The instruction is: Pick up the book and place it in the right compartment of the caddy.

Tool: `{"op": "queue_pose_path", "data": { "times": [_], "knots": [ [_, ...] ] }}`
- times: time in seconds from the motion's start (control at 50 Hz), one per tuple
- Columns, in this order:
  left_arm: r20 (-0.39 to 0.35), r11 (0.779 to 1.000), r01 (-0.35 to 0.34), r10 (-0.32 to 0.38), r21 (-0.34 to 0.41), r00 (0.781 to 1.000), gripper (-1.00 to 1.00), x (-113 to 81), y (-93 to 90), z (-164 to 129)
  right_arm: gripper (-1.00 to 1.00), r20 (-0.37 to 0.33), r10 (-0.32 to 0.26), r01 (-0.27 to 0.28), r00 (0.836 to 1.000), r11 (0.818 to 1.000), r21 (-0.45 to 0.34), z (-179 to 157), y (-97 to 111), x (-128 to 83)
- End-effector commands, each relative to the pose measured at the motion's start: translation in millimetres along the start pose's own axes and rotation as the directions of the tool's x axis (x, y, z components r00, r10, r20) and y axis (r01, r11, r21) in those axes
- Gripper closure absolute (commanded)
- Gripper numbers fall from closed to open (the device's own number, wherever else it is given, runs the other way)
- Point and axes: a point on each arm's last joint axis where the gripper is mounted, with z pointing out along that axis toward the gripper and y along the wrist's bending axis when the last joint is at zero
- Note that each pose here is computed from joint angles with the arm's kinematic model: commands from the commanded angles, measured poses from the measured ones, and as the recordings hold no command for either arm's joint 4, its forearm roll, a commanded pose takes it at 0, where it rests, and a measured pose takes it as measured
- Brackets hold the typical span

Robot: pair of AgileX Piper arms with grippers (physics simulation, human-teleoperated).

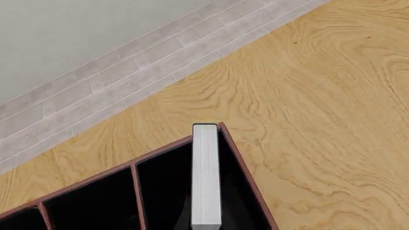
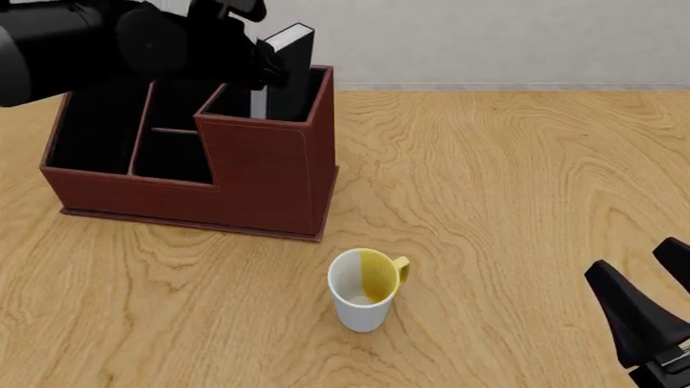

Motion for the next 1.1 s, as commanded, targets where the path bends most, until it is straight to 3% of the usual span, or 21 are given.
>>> {"op": "queue_pose_path", "data": {
  "times": [0.02,1.1],
  "knots": [
    [0.01,1.0,-0.014,0.014,-0.005,1.0,1.0,4.1,-0.6,3,-1.0,0.0,0.0,0.0,1.0,1.0,0.0,0,0,0],
    [-0.02,1.0,-0.013,0.013,-0.004,1.0,1.0,26.3,-2.6,20,-1.0,0.002,-0.005,0.005,1.0,1.0,-0.006,0,0,-1]
  ]
}}
